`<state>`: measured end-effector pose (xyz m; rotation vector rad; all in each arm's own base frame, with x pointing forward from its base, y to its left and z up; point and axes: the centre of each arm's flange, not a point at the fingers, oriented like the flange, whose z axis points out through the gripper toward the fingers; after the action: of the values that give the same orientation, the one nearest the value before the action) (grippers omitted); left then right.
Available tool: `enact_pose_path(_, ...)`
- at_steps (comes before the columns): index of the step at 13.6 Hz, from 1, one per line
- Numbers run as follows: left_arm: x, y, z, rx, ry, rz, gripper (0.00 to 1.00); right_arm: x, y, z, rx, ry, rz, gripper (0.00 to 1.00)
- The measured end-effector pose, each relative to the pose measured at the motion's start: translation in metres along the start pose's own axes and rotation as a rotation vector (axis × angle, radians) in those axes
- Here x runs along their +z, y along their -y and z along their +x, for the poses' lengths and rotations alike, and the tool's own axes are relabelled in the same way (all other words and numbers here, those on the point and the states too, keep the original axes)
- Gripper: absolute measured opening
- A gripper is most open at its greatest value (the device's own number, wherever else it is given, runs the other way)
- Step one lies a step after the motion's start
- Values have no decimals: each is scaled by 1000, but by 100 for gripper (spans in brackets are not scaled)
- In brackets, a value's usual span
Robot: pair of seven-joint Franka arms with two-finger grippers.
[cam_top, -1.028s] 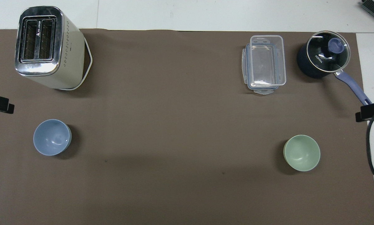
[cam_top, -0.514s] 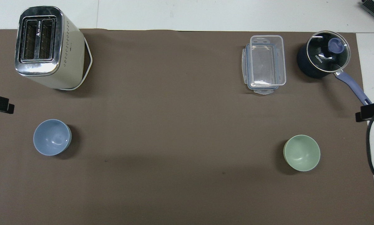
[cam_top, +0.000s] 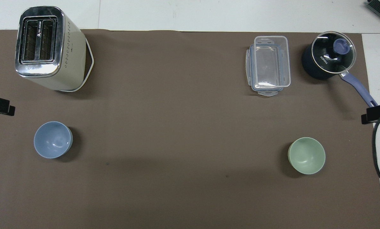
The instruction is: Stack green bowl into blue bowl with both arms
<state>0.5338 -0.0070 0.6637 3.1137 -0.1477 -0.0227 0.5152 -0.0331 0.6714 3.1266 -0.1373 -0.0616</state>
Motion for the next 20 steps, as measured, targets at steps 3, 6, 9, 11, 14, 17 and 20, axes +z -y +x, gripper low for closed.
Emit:
enact_pose_path(3,0,0,0,0,-3,0,100,0,0,0,0,0,0,100)
enact_pose_path(6,-1,1,0,-1,-7,0,100,0,0,0,0,0,0,100)
enact_pose_path(9,0,1,-1,-2,-6,0,100,0,0,0,0,0,0,100)
enact_pose_path(11,1,1,-3,-2,-11,0,100,0,0,0,0,0,0,100)
enact_pose_path(14,6,2,-8,-4,-25,0,100,0,0,0,0,0,0,100)
enact_pose_path(17,10,2,-12,-4,-36,-1,100,0,0,0,0,0,0,100)
enact_pose_path(20,14,3,-14,-6,-45,-1,100,0,0,0,0,0,0,100)
